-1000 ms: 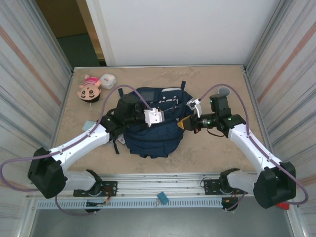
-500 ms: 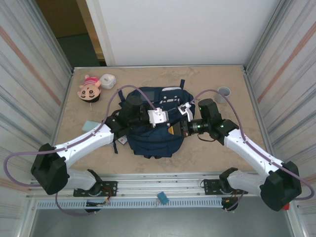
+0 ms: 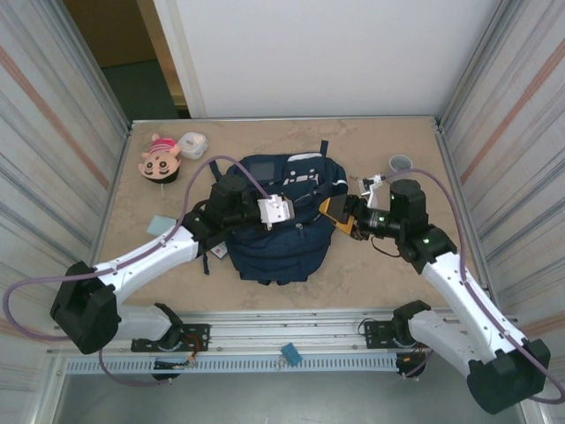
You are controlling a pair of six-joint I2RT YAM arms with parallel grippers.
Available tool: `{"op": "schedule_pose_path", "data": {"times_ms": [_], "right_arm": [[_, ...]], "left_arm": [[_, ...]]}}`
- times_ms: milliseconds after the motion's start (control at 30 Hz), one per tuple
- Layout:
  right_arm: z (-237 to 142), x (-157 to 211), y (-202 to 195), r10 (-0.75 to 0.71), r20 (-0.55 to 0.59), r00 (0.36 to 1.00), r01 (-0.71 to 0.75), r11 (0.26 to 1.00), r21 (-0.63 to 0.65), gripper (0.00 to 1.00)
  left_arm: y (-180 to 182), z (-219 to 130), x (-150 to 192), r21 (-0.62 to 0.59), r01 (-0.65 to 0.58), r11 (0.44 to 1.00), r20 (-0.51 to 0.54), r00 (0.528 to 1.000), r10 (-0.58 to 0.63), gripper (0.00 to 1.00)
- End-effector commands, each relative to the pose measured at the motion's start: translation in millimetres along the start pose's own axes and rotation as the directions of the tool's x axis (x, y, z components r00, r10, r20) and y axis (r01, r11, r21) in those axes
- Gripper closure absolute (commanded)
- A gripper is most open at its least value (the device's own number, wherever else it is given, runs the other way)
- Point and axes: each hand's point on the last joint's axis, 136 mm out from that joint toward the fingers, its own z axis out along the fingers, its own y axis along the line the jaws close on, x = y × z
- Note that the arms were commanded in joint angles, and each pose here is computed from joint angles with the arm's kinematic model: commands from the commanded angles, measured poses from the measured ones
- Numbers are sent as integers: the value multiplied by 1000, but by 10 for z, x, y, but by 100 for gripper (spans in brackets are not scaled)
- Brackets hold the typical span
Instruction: Pack the student bag
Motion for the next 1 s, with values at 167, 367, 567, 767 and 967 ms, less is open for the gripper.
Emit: {"op": "schedule_pose_path", "data": {"times_ms": [167,367,567,767,967], "right_arm": [[271,-250,-17,232,27,972,-231,971,-57,20],[411,-340,-57,301,31,953,-298,952,-66,18],[546,-387,-73,354,24,935,-351,933,-74,14],[689,-452,-73,366,19,930,-364,928,-73,14],[776,-522,-104,389,32,920,-386,919,-82,38]], "left_arm": [[196,-212,-472,-74,-58,996,177,982,70,100],[166,-235,-465,-67,-72,995,174,981,83,100],[137,-221,-482,-49,-76,996,188,979,84,100],[26,-220,-498,10,-87,996,207,975,83,100],[-129,-281,-512,86,-94,992,218,973,73,91]]}}
